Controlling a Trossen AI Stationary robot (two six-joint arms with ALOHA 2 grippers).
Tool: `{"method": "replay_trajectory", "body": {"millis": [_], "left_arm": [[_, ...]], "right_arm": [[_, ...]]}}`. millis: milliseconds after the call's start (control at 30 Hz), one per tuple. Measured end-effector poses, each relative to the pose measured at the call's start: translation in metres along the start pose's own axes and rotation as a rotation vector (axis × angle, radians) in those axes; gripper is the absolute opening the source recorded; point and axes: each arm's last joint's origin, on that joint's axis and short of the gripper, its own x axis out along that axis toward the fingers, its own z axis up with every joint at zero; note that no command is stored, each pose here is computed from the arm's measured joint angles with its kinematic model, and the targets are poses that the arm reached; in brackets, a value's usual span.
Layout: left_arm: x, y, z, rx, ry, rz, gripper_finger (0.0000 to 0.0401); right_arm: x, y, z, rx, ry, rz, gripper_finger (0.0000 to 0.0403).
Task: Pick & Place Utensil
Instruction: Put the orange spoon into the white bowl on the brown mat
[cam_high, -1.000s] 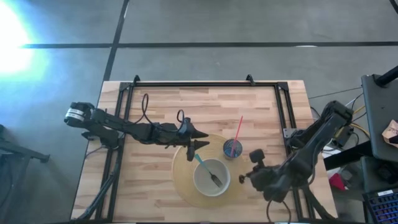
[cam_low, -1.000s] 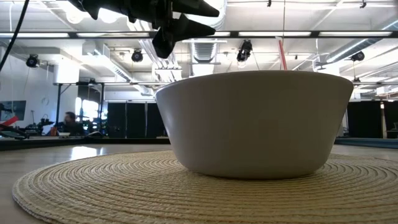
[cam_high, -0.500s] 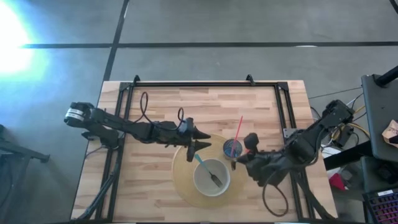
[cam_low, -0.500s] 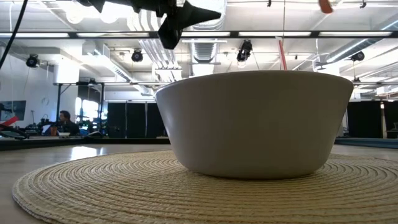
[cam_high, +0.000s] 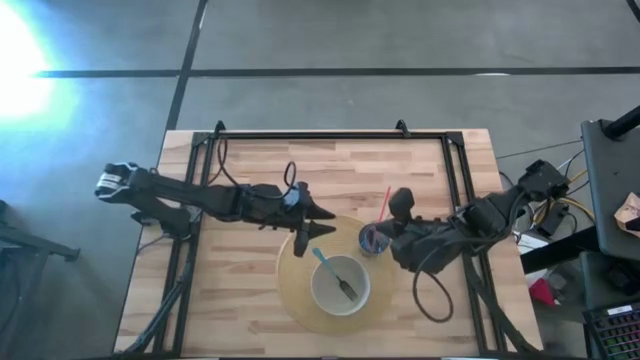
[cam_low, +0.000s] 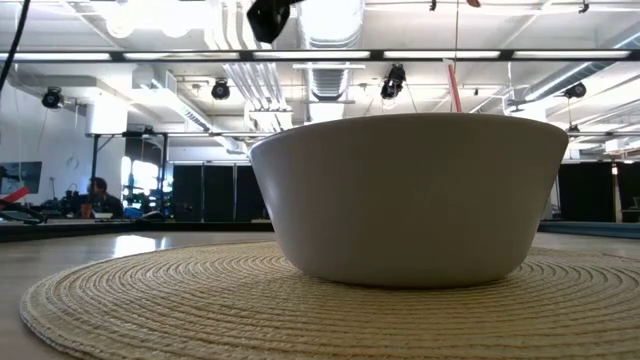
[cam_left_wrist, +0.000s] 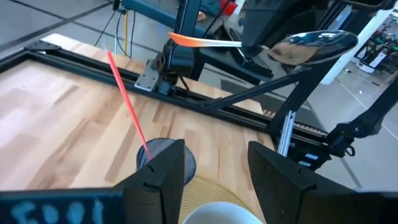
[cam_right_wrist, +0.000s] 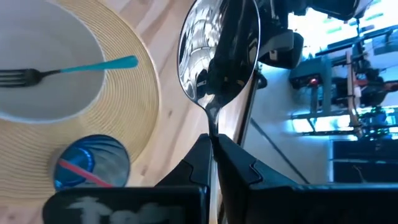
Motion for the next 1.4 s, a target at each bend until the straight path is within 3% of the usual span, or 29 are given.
{"method": "replay_trajectory", "body": {"millis": [167, 467, 667, 867, 1133, 1400], "left_arm": [[-0.008, -0.002, 0.007, -0.001, -0.004, -0.001, 0.0168], [-0.022, -0.003, 0.016, 0.003, -0.023, -0.002, 0.0168], [-0.022, -0.002, 0.016, 0.018, -0.033, 0.025, 0.0168], [-0.021, -0.001, 0.014, 0.028, -0.026, 0.033, 0.0168], [-0.02, 0.003, 0.005, 0.046, 0.022, 0.063, 0.0168], [-0.021, 0.008, 0.0, 0.089, 0.061, 0.17, 0.0168]], "right_arm": [[-0.002, -0.007, 0.001, -0.061, -0.003, -0.024, 0.0011], [-0.003, -0.016, 0.005, -0.244, 0.034, -0.184, 0.0011], [0.006, -0.025, 0.005, -0.271, 0.066, -0.221, 0.0011], [0.034, -0.028, 0.003, -0.303, 0.184, -0.228, 0.0011], [0.085, -0.018, 0.006, -0.456, 0.371, -0.216, 0.0011], [0.121, -0.007, 0.007, -0.575, 0.468, -0.176, 0.0011]]}}
